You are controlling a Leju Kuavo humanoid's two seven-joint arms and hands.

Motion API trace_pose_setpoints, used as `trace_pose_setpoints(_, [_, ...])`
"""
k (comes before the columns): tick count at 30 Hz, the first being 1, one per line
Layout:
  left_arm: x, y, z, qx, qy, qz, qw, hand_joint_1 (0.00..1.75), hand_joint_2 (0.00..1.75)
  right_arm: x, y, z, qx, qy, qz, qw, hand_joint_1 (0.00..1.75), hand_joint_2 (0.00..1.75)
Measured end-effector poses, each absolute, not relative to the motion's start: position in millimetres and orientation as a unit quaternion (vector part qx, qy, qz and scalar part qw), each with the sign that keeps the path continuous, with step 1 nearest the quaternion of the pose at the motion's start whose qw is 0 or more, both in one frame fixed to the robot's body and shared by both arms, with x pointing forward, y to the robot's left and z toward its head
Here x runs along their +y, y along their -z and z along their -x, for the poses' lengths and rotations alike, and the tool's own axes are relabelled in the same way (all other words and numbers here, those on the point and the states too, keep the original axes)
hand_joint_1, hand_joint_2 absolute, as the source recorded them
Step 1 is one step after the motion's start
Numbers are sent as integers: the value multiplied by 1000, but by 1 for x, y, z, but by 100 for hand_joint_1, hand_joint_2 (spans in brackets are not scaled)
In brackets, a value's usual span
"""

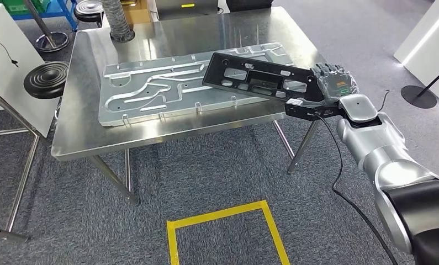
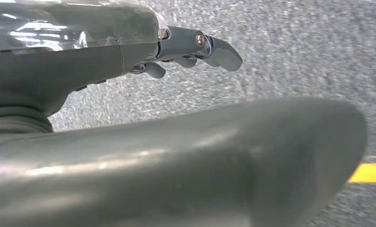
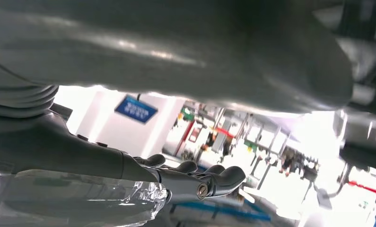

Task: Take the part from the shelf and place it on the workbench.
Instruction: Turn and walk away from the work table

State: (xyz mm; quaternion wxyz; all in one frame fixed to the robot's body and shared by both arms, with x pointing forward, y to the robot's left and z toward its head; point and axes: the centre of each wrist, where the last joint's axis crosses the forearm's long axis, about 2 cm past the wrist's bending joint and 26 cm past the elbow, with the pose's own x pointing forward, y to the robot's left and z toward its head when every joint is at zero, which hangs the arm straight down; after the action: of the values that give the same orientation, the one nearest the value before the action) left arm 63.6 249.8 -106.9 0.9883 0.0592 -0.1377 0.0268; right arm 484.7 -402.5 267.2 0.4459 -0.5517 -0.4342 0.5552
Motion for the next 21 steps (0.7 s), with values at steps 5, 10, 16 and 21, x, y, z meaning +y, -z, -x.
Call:
trace_pose_setpoints(5, [250, 106, -67, -147, -28, -59, 987, 0, 0, -426, -247, -472, -429, -538, 552, 471, 0, 0])
trace_pose_setpoints(10, [249, 107, -64, -154, -31, -59, 986, 0, 0, -450, -239, -462, -422, -519, 555, 495, 0, 0])
trace_pose_setpoints(16, [248, 107, -59, -152, -35, -59, 986, 0, 0, -477, -215, -441, -413, -491, 550, 535, 0, 0])
trace_pose_setpoints(21, [245, 107, -58, -150, -43, -61, 986, 0, 0, -494, -202, -428, -421, -460, 549, 557, 0, 0])
